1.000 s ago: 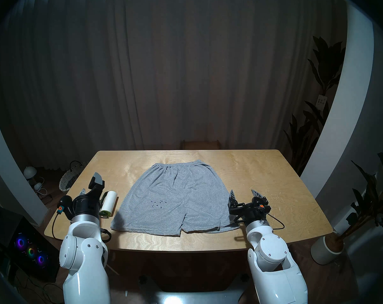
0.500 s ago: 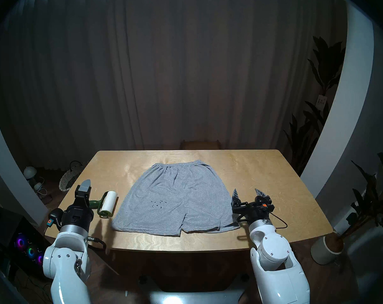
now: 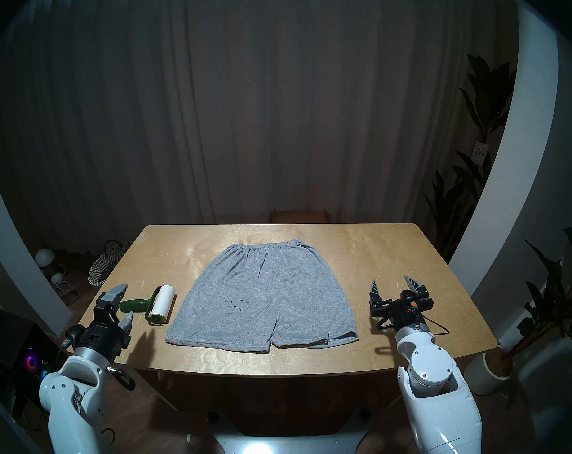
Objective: Remove lint and debris from pants with a lint roller
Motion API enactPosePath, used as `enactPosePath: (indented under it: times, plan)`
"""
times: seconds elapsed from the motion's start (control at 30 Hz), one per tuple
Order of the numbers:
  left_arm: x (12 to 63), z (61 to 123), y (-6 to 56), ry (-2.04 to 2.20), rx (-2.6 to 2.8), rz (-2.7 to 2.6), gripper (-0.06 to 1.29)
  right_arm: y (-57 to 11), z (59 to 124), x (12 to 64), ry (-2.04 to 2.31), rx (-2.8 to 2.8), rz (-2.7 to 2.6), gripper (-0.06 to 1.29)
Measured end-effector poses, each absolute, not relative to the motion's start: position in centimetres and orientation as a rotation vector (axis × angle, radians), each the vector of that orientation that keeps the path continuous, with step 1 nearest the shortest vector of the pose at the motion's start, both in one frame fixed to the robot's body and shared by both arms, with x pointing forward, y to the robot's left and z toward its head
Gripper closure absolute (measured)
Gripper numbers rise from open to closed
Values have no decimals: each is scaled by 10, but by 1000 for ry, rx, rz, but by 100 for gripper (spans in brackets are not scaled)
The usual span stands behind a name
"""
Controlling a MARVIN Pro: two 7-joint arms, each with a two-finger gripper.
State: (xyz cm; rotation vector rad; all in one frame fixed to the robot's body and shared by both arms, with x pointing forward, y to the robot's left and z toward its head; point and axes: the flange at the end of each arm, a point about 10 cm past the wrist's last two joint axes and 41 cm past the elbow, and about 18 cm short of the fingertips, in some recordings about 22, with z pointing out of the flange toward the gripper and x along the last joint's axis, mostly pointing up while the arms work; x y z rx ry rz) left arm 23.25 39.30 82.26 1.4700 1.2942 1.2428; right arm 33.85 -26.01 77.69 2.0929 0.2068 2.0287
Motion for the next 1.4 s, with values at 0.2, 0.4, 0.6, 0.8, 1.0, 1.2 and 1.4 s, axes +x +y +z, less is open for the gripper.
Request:
enactPosePath:
  times: [0.2, 0.4, 0.6, 0.8, 1.0, 1.2, 1.4]
  plan:
    - [237, 825, 404, 1325, 1496, 1185, -2, -266, 774, 343, 237, 2014, 2040, 0]
    - [245, 825, 405, 1397, 1546, 1138, -2, -267, 777, 345, 230, 1958, 2054, 0]
    - [256, 822, 402, 1495, 1570, 1093, -2, -266, 778, 344, 202, 1924, 2069, 0]
    - [267, 819, 399, 1569, 1567, 1052, -2, -264, 779, 344, 178, 1903, 2081, 0]
    - [278, 812, 390, 1620, 1543, 1017, -2, -262, 785, 340, 160, 1891, 2098, 0]
    - [284, 805, 387, 1649, 1534, 1012, -2, -260, 792, 335, 136, 1887, 2111, 0]
    - [287, 798, 390, 1672, 1530, 1017, -2, -258, 798, 329, 119, 1894, 2101, 0]
